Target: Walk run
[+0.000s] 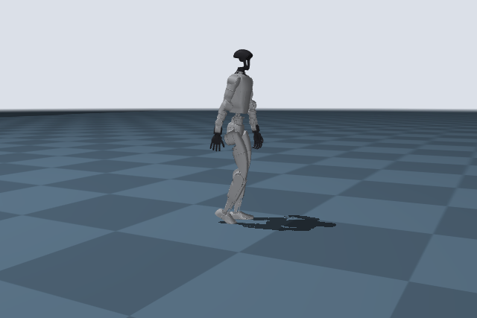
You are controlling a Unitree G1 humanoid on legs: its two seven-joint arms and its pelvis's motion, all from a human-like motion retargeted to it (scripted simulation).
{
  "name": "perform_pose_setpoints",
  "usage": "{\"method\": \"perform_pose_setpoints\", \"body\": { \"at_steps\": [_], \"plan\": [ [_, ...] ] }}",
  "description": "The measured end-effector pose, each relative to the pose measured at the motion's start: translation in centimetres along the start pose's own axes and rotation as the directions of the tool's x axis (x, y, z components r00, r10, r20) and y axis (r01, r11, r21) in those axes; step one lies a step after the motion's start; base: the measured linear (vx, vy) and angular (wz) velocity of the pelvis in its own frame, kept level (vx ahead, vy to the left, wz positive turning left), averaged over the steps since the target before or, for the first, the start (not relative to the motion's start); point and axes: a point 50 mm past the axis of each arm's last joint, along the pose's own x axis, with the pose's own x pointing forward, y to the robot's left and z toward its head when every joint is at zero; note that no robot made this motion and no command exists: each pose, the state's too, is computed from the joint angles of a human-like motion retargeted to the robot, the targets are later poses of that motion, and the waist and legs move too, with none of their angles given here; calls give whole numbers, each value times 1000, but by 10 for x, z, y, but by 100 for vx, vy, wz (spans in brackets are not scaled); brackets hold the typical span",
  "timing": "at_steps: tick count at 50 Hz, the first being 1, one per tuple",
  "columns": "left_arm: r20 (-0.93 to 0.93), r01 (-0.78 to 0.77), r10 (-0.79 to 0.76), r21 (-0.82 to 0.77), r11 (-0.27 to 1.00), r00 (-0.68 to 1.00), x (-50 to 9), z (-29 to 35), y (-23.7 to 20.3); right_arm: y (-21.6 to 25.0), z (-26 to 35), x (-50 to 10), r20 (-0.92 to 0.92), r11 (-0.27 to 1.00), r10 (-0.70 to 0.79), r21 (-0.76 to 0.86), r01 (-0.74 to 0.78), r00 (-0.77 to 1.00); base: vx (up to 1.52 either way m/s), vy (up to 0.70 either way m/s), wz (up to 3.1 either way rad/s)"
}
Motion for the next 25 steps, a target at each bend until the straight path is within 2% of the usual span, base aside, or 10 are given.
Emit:
{"method": "perform_pose_setpoints", "body": {
  "at_steps": [7, 13, 20, 25],
  "plan": [
    [263, -146, 113, 108, 983, 958, -5, 84, 44, 20, -9, -2, -51, 975, 59, 217, -47, 997, 59, -12, -43],
    [342, -171, 121, 119, 978, 932, -6, 106, 41, 23, -2, -1, -17, 951, 77, 303, -68, 997, 70, -15, -35],
    [207, 17, -73, 258, 966, 976, 5, 49, -20, 10, -3, -1, -37, 929, 60, 368, -43, 997, 84, -24, -24],
    [-25, 85, -81, 342, 936, 996, -4, -30, -40, -15, 34, 3, 89, 960, 14, 277, -38, 996, 75, -32, -99]
  ]
}}
